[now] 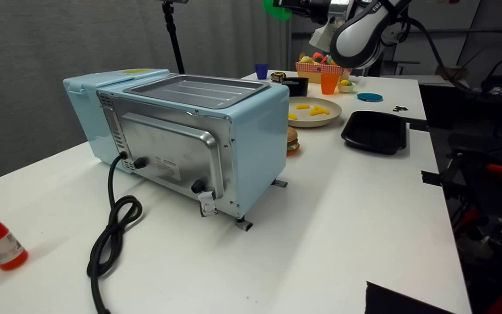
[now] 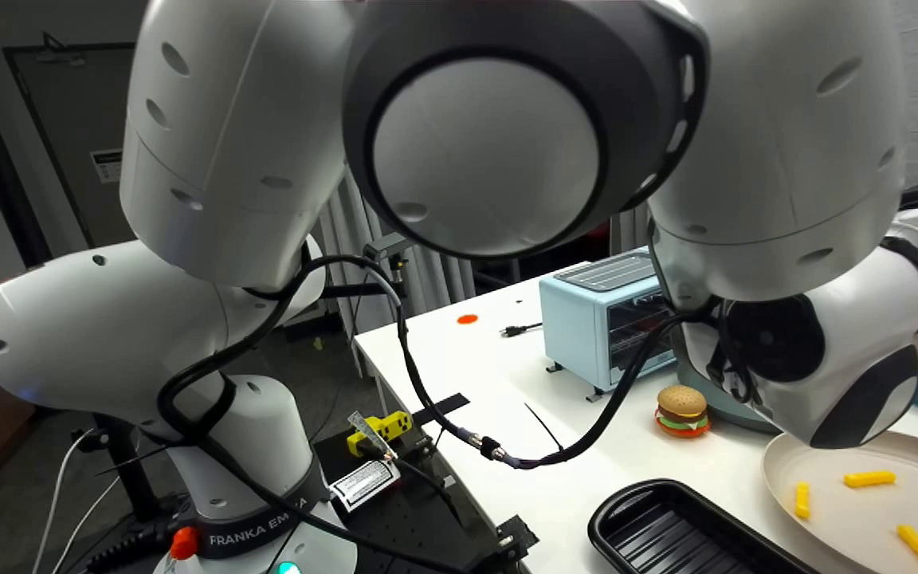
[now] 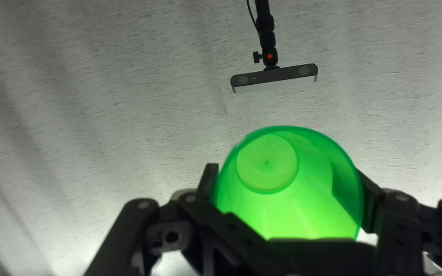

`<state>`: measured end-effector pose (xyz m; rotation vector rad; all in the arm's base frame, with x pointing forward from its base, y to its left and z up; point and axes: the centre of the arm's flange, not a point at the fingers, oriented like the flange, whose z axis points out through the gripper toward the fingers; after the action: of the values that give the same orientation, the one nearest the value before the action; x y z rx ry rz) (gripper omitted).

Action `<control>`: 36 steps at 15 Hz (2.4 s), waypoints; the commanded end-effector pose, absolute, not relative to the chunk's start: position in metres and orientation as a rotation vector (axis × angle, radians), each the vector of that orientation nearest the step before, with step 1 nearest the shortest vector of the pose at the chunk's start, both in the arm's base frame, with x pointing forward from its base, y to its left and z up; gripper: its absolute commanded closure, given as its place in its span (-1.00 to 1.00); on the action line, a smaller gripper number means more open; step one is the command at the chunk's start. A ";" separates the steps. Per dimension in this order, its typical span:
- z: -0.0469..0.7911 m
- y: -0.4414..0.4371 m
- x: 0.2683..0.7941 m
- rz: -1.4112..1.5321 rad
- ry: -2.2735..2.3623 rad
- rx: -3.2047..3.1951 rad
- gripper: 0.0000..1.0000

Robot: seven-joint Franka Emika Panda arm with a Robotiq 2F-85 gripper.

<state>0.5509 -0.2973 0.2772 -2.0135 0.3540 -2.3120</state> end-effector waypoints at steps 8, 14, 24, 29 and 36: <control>0.303 -0.321 0.598 -2.054 0.717 -2.405 -0.06; 0.317 -0.343 0.625 -1.565 0.858 -2.757 -0.06; 0.300 -0.403 0.590 -0.751 1.130 -3.117 -0.06; 0.270 -0.407 0.563 -0.429 1.178 -3.175 -0.06; 0.227 -0.416 0.531 -0.115 1.238 -3.161 -0.06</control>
<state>0.5402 -0.4123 0.2352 -3.1517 1.2280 -0.2184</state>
